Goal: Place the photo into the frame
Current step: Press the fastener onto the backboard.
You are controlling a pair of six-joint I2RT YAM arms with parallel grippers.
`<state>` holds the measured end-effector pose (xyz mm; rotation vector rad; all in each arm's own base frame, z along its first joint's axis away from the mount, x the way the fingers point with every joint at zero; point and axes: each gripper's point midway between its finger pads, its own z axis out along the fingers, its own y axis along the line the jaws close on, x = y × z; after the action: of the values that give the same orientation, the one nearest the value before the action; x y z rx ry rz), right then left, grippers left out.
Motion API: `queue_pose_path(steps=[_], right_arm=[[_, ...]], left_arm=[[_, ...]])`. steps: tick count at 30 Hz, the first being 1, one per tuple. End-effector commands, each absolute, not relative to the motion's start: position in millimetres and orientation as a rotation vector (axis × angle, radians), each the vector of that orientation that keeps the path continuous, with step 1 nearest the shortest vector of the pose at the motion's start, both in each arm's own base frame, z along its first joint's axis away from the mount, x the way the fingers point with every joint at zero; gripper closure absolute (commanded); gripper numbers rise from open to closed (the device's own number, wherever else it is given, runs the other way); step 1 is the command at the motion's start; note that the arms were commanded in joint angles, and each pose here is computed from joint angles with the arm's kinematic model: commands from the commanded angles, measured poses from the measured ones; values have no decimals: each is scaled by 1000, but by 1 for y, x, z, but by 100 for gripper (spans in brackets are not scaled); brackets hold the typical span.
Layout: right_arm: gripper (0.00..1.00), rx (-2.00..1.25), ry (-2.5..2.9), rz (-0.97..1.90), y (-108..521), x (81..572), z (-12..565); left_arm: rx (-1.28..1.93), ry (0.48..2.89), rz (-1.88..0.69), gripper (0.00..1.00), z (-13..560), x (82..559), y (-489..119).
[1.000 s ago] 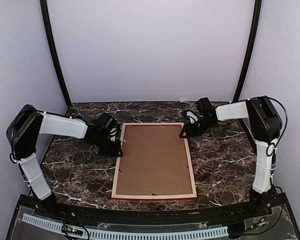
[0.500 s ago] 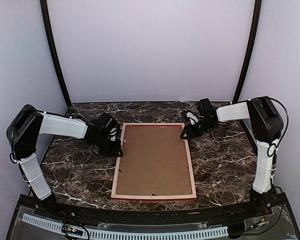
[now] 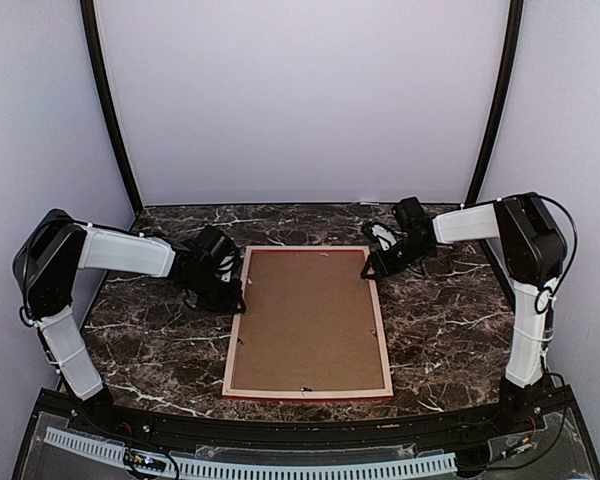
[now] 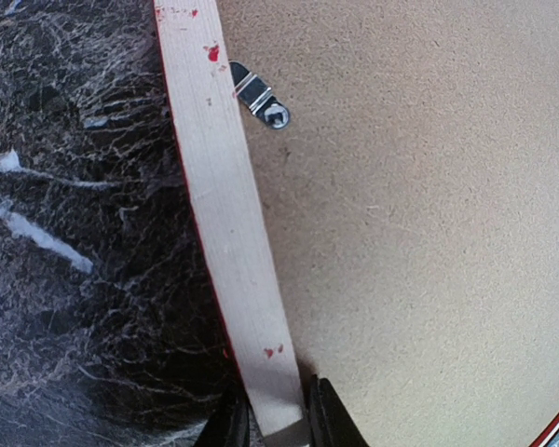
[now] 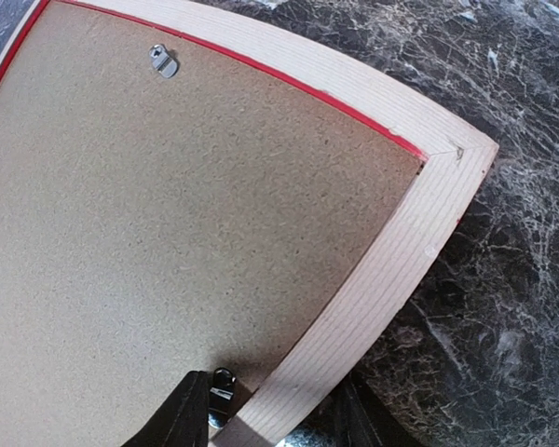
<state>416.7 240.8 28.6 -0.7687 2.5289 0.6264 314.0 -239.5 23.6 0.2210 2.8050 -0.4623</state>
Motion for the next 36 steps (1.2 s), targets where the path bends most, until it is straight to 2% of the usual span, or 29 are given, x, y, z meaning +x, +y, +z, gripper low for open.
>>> queue_pose_path(steps=[1, 14, 29, 32, 36], right_arm=[[54, -797, 2668, 546, 221, 392, 0], [53, -867, 2693, 400, 203, 388, -21], [75, -903, 2665, 570, 204, 392, -13], [71, -884, 2643, 649, 208, 395, -3], [60, -840, 2631, 704, 212, 397, 5]], left_arm=[[321, 3003, -260, 78, -22, 271, -203], [327, 3002, -253, 79, -22, 271, -202], [325, 3008, -241, 79, -26, 268, -198], [319, 3006, -250, 79, -27, 268, -199], [309, 3007, -267, 79, -28, 267, -201]])
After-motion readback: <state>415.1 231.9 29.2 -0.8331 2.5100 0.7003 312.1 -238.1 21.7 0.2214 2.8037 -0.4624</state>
